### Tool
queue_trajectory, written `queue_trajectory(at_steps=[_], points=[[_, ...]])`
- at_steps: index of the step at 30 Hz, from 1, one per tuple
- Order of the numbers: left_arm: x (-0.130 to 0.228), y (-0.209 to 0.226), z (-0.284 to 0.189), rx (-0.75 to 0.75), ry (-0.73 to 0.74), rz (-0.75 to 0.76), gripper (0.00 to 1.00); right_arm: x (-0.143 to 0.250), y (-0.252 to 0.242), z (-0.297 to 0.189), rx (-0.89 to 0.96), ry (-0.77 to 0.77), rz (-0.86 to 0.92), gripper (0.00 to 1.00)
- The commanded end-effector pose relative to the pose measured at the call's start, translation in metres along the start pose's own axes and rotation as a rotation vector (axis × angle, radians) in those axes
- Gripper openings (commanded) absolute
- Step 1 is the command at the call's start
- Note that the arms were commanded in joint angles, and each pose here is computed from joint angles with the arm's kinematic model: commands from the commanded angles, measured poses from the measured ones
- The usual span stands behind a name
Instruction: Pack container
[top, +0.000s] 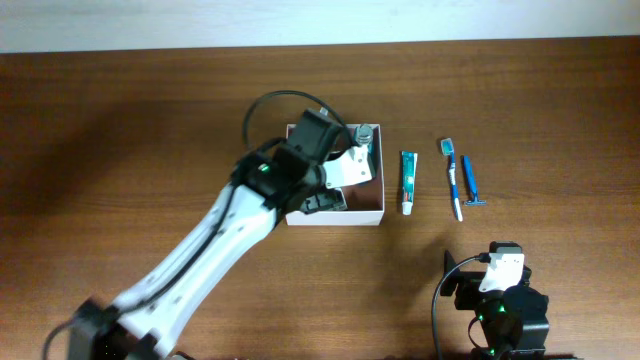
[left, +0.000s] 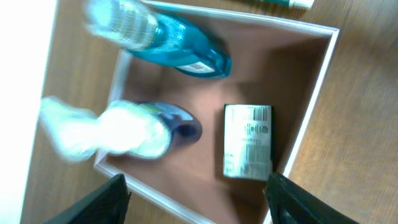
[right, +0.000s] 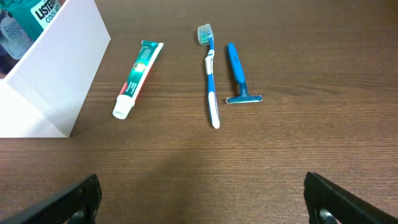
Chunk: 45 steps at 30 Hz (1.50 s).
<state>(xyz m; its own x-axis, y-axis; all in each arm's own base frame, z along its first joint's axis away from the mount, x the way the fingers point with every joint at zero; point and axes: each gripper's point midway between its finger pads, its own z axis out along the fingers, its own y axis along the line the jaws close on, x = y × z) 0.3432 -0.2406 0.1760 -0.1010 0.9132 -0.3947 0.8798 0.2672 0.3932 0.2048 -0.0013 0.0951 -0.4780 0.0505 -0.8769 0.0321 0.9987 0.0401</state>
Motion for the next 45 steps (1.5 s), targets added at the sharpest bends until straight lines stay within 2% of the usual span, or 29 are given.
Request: queue_trajectory(at_steps=[1, 3, 4, 5, 6, 8, 11, 12, 17, 22, 31, 33, 39, 42, 45], points=[[0.000, 0.013, -0.047, -0.069, -0.045, -0.176, 0.75, 0.002, -0.001, 0.001, 0.005, 0.001, 0.012, 0.99], [0.012, 0.022, -0.059, -0.119, -0.017, -0.279, 0.78, 0.002, -0.001, 0.001, 0.005, 0.002, 0.012, 0.99], [0.030, 0.034, -0.069, -0.176, 0.021, -0.394, 0.98, 0.002, -0.001, 0.001, 0.005, 0.001, 0.012, 0.99], [0.047, 0.044, -0.075, -0.218, 0.053, -0.490, 1.00, 0.002, -0.001, 0.001, 0.005, 0.001, 0.012, 0.99], [0.058, 0.049, -0.079, -0.240, 0.073, -0.551, 0.99, 0.002, -0.001, 0.001, 0.005, 0.001, 0.012, 0.99], [0.106, 0.066, -0.090, -0.317, 0.151, -0.803, 1.00, 0.002, -0.001, 0.001, 0.005, 0.001, 0.012, 0.99], [0.154, 0.081, -0.100, -0.378, 0.210, -1.031, 1.00, 0.002, -0.001, 0.001, 0.005, 0.001, 0.012, 0.99], [0.176, 0.088, -0.105, -0.401, 0.216, -1.148, 1.00, 0.002, -0.001, 0.001, 0.005, 0.001, 0.012, 0.99], [0.215, 0.098, -0.116, -0.325, 0.134, -1.371, 1.00, 0.002, -0.001, 0.001, 0.005, 0.001, 0.012, 0.99], [0.239, 0.099, -0.124, -0.352, 0.156, -1.435, 1.00, 0.002, -0.001, 0.001, 0.005, 0.002, 0.012, 0.99], [0.239, 0.099, -0.124, -0.352, 0.156, -1.435, 1.00, 0.002, -0.001, 0.001, 0.004, 0.001, 0.012, 0.99], [0.239, 0.099, -0.124, -0.352, 0.156, -1.435, 1.00, -0.001, 0.010, 0.001, -0.060, -0.009, 0.018, 0.99], [0.239, 0.099, -0.124, -0.352, 0.156, -1.435, 1.00, -0.004, 0.047, -0.007, -0.279, 0.025, 0.282, 0.99], [0.239, 0.099, -0.124, -0.352, 0.156, -1.435, 1.00, -0.012, 0.058, -0.011, -0.347, 0.007, 0.294, 0.99], [0.239, 0.099, -0.124, -0.352, 0.156, -1.435, 1.00, -0.029, 0.054, -0.019, -0.328, -0.022, 0.308, 0.99]])
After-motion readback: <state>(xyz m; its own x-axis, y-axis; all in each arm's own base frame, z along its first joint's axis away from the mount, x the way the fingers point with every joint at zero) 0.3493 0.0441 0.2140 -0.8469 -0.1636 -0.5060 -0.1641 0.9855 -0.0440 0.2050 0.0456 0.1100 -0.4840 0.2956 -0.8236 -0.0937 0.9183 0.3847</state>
